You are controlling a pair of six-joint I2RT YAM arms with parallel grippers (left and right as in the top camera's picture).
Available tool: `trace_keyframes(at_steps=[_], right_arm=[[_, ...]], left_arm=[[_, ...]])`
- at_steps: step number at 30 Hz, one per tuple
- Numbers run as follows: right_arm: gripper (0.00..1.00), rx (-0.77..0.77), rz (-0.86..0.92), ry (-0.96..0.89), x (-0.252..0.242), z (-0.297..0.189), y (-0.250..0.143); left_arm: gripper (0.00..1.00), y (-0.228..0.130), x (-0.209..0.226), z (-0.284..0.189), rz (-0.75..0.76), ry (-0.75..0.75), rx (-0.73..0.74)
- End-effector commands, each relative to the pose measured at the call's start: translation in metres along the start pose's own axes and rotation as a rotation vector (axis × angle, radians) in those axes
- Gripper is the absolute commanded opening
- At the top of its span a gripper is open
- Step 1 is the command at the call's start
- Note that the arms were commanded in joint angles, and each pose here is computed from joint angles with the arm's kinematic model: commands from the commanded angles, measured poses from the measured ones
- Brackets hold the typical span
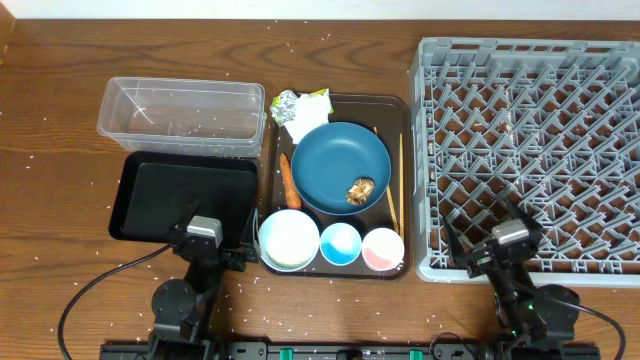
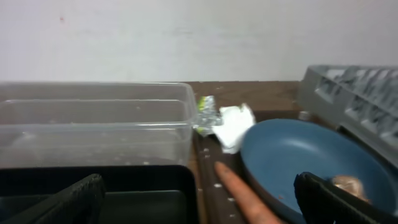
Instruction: Sort waste into correct bins and load items into the dishwasher rack
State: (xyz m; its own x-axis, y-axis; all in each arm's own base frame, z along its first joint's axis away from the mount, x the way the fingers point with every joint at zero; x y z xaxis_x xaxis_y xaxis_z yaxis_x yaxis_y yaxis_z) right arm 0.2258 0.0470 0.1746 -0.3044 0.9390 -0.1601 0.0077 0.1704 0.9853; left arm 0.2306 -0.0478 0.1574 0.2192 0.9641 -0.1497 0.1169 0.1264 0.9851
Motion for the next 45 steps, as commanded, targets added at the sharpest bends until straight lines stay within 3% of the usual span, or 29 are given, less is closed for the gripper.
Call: trace_keyframes(at_steps=[1,5,10,13,16,21,25,31,35,39,45], right_arm=[[0.99,-0.051,0.108,0.014,0.001,-0.004,0.019],[0.99,-0.101,0.146,0.012,-0.002,-0.016,0.061],[0.99,-0.022,0.210,0.073,0.003,-0.027,0.097],[0.99,0.131,0.276,0.122,0.007,-0.023,0.101],[0.99,0.292,0.340,0.145,0.006,-0.017,0.102],[0.99,0.497,0.409,0.162,0.001,-0.002,0.104],[0.99,0.571,0.492,0.247,0.012,0.008,0.102],[0.99,0.677,0.525,0.221,0.008,0.017,0.079],[0.99,0.798,0.563,-0.003,-0.017,0.012,0.050],[0.99,0.872,0.579,-0.127,-0.030,0.005,0.033],[0.99,0.920,0.590,-0.144,-0.031,0.004,0.024]], left_arm=[[0.98,-0.002,-0.024,-0.002,-0.132,-0.146,0.026],[0.98,0.036,-0.049,-0.013,-0.151,-0.288,-0.066],[0.98,0.102,-0.058,-0.034,-0.129,-0.297,-0.163],[0.98,0.127,-0.063,-0.038,-0.145,-0.282,-0.094],[0.98,0.136,-0.064,-0.032,-0.184,-0.250,0.072],[0.98,0.129,-0.083,-0.022,-0.285,-0.301,0.431],[0.98,0.112,-0.082,-0.012,-0.356,-0.257,0.653],[0.98,0.092,-0.101,0.000,-0.498,-0.360,0.837],[0.98,0.077,-0.106,0.007,-0.548,-0.381,0.925],[0.98,0.056,-0.118,0.003,-0.395,-0.409,0.997],[0.98,0.012,-0.110,0.000,-0.022,-0.177,1.077]])
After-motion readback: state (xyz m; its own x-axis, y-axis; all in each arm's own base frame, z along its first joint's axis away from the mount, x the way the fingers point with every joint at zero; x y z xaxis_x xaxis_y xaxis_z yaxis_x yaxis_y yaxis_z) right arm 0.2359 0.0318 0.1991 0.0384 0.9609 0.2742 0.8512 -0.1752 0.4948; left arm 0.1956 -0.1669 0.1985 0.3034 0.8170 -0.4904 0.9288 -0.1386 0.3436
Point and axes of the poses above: each gripper's point midway between its finger pads, its own z axis out along the fingers, its own x axis along the line the jaws close on, y = z × x, the point moved 1 cm from there along -z, back along the fingers, and after that the axes turned 2 degrees about -z, right-handed, at the moved point
